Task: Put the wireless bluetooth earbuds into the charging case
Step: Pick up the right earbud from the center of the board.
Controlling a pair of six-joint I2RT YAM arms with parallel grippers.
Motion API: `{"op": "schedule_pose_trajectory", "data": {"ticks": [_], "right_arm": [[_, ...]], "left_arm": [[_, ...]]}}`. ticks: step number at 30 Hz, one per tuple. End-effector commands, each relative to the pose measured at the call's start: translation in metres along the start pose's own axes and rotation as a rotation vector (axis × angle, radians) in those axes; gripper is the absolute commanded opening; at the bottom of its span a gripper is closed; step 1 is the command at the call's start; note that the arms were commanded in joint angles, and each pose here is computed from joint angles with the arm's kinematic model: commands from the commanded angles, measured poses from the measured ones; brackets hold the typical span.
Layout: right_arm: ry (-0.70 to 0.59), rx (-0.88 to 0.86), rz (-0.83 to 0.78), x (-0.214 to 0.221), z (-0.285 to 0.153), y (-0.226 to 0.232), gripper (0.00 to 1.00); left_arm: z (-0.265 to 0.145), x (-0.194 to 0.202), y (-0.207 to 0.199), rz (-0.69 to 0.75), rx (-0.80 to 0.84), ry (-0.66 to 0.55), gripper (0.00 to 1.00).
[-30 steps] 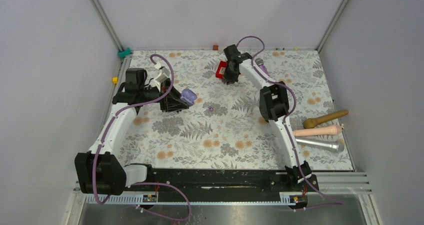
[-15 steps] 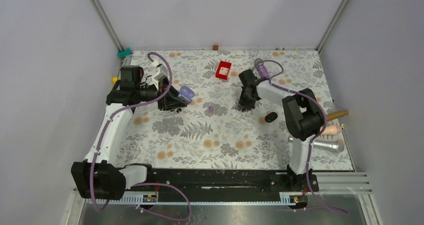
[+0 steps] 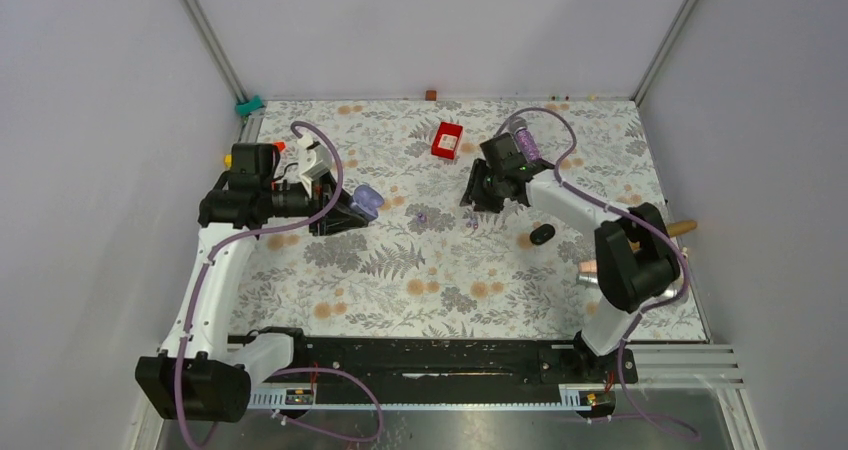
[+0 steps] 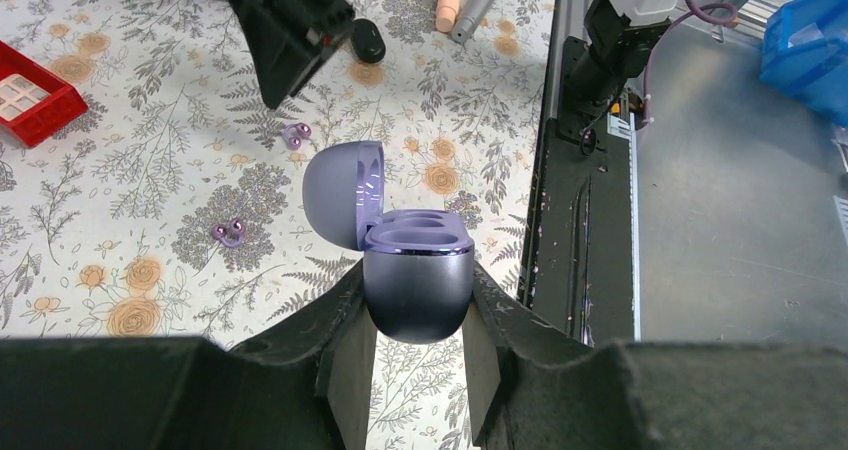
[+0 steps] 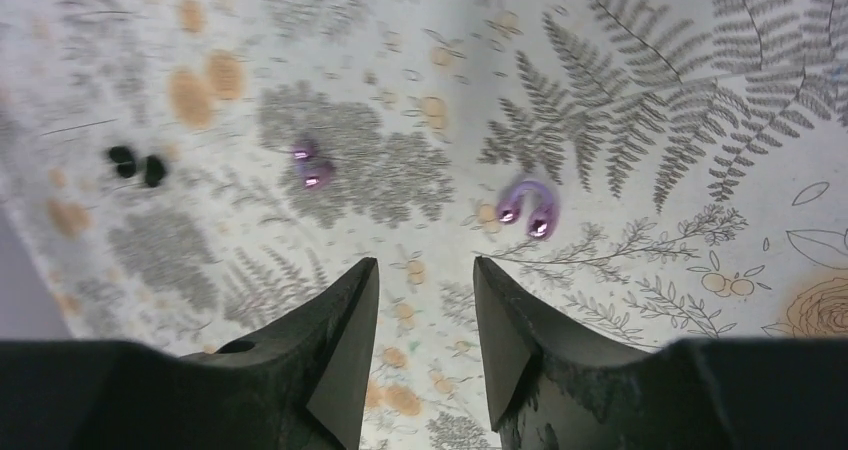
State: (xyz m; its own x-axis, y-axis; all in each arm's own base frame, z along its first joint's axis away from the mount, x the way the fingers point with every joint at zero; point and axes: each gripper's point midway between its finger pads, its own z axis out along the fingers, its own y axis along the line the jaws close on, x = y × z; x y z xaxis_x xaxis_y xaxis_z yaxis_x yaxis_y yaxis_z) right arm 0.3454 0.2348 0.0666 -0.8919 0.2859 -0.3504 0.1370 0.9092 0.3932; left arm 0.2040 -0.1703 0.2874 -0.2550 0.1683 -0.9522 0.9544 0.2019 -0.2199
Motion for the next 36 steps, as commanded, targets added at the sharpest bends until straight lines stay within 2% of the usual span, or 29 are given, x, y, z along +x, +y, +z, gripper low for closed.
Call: {"op": "schedule_pose_trajectory", "data": {"ticks": [1, 4, 6, 8, 11, 15, 21, 29, 36], "right_arm": [[-0.122, -0.132, -0.073, -0.025, -0.048, 0.031, 0.48], [-0.120, -0.180, -0.220, -0.025, -0.053, 0.038, 0.48], [-0.113, -0.196, -0.390, -0.027, -0.050, 0.038, 0.47], [-0.116, -0.142, -0.545, -0.037, -0.043, 0.031, 0.46], [-0.031, -0.035, -0.676, -0.043, -0.022, 0.010, 0.45], [0.126, 0.028, -0.672, -0.038, -0.003, -0.016, 0.42], [0.232, 0.115, -0.603, -0.035, 0.014, -0.051, 0.31], [0.306, 0.130, -0.535, -0.014, 0.024, -0.062, 0.25], [0.295, 0.158, -0.486, -0.017, 0.031, -0.061, 0.19]], "left_arm": [[-0.001, 0.001, 0.003, 0.028, -0.002, -0.005, 0.00], [-0.002, 0.005, 0.006, 0.023, -0.012, 0.001, 0.00], [-0.002, 0.008, 0.005, 0.026, -0.013, 0.002, 0.00], [-0.002, 0.010, 0.005, 0.033, -0.013, 0.001, 0.00], [-0.003, 0.010, 0.005, 0.035, -0.013, -0.001, 0.00], [-0.003, 0.010, 0.003, 0.038, -0.005, -0.010, 0.00], [-0.004, 0.010, 0.002, 0.037, 0.003, -0.024, 0.00], [-0.004, 0.010, -0.002, 0.042, 0.019, -0.038, 0.00], [-0.010, 0.008, 0.001, 0.034, 0.000, -0.057, 0.00]]}}
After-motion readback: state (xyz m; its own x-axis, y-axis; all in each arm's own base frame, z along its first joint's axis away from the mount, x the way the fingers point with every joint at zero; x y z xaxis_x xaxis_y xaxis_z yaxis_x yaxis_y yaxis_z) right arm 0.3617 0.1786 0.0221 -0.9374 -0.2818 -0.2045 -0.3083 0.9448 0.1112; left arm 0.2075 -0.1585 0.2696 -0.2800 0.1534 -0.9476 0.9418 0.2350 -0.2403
